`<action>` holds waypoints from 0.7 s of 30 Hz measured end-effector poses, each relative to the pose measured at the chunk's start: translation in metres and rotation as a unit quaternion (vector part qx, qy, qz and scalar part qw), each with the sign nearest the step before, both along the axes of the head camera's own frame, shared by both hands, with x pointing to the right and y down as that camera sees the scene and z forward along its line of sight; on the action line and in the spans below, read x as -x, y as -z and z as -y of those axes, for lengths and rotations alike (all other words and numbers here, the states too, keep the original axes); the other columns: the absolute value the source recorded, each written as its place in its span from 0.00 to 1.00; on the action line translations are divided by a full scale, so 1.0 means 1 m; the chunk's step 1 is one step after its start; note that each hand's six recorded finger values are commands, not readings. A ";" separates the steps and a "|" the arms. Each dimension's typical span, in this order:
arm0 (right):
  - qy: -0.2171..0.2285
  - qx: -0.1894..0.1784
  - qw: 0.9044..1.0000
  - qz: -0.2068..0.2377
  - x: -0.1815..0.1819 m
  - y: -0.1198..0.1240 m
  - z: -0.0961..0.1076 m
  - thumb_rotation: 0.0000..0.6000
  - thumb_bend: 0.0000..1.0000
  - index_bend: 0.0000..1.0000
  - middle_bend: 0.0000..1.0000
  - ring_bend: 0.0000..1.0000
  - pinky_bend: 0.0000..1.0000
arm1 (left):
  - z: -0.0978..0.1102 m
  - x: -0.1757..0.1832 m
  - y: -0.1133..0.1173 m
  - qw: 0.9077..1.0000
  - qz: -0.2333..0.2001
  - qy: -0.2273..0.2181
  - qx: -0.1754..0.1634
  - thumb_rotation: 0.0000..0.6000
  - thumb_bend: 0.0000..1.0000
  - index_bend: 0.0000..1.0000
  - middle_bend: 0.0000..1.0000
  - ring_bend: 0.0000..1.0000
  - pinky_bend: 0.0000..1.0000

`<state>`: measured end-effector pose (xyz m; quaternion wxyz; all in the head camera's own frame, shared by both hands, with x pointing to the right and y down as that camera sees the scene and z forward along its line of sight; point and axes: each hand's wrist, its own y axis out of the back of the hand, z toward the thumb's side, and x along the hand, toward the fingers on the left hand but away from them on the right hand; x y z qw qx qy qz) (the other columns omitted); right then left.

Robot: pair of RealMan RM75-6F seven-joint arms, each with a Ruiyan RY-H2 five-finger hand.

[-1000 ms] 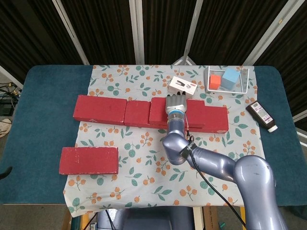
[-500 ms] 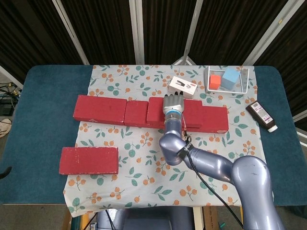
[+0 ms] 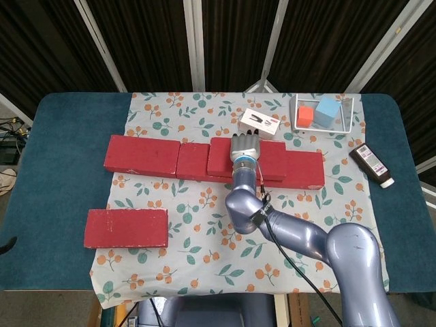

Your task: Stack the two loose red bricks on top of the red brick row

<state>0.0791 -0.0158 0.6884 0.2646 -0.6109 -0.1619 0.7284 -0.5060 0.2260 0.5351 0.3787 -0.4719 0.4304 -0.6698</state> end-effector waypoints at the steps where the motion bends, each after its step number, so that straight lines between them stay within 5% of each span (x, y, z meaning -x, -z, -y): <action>1: 0.000 0.001 1.000 -0.001 0.000 -0.001 0.000 1.00 0.08 0.32 0.26 0.08 0.00 | 0.000 0.000 0.000 1.000 0.000 0.000 0.000 1.00 0.00 0.05 0.02 0.00 0.14; 21: -0.007 0.006 1.000 0.004 -0.005 -0.010 -0.002 1.00 0.08 0.28 0.26 0.04 0.00 | 0.001 -0.003 -0.003 1.000 0.004 -0.003 0.005 1.00 0.00 0.05 0.02 0.00 0.14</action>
